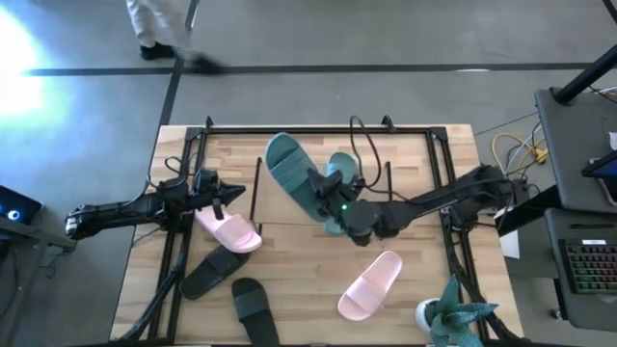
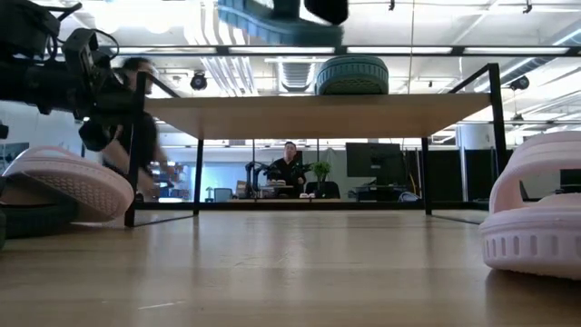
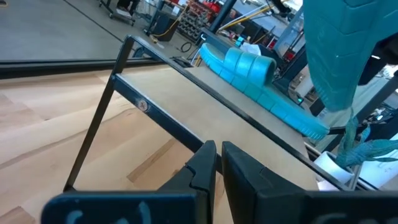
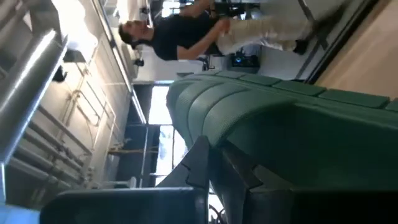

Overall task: Pick and place slides into the shelf
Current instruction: Put the green slipper on the shelf

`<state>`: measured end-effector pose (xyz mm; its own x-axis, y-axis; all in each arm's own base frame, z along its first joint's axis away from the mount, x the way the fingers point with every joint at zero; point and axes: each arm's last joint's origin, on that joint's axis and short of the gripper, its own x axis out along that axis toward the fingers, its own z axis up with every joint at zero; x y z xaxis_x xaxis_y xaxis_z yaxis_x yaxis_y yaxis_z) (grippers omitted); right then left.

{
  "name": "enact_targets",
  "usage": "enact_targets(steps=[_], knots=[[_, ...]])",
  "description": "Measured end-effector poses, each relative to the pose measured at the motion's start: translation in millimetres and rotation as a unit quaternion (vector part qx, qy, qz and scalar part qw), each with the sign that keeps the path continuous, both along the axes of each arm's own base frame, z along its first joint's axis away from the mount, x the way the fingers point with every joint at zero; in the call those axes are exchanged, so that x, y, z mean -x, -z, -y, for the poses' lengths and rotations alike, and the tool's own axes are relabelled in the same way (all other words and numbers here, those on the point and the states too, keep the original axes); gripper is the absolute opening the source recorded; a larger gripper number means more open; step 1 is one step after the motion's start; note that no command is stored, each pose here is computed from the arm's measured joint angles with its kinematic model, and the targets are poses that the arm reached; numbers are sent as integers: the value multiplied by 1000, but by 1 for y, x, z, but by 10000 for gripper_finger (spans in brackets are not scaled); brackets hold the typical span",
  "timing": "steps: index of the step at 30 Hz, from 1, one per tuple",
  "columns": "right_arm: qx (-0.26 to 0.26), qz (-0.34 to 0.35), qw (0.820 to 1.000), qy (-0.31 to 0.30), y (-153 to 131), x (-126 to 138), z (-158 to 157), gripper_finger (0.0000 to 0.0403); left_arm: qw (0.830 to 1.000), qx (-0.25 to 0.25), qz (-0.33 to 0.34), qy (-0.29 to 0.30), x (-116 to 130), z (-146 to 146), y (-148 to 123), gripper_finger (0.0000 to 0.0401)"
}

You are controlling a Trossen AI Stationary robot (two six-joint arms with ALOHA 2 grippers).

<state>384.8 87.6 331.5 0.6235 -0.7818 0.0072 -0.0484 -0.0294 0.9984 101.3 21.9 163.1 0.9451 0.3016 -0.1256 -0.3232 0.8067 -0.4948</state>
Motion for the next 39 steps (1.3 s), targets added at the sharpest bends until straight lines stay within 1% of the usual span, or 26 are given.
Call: enact_targets(steps=[2,5,8,11,15,19,21,24,28,32,39], knots=[[-9,25,999,22,8,-8,-3,12,1000,0,-1,0,0,0,0,12],[1,17,997,74,13,-22,-8,12,1000,0,-1,0,0,0,0,12],[-18,41,992,120,17,-41,-15,12,1000,0,-1,0,0,0,0,12],[-23,41,986,160,22,-63,-21,13,1000,0,-1,0,0,0,0,12],[-37,63,981,182,25,-92,-29,13,1000,0,-1,0,0,0,0,12],[-39,67,979,189,32,-114,-32,13,1000,0,-1,0,0,0,0,12],[-33,56,979,193,34,-121,-30,13,1000,0,-1,0,0,0,0,12],[-25,39,979,197,36,-124,-27,13,1000,0,-2,0,0,0,0,12],[-16,22,980,198,34,-121,-26,13,1000,0,-1,0,0,0,0,12],[-19,29,980,197,32,-119,-25,13,1000,1,-2,0,0,0,0,12],[-6,3,980,197,44,-119,-25,13,1000,0,-1,0,0,0,0,12]])
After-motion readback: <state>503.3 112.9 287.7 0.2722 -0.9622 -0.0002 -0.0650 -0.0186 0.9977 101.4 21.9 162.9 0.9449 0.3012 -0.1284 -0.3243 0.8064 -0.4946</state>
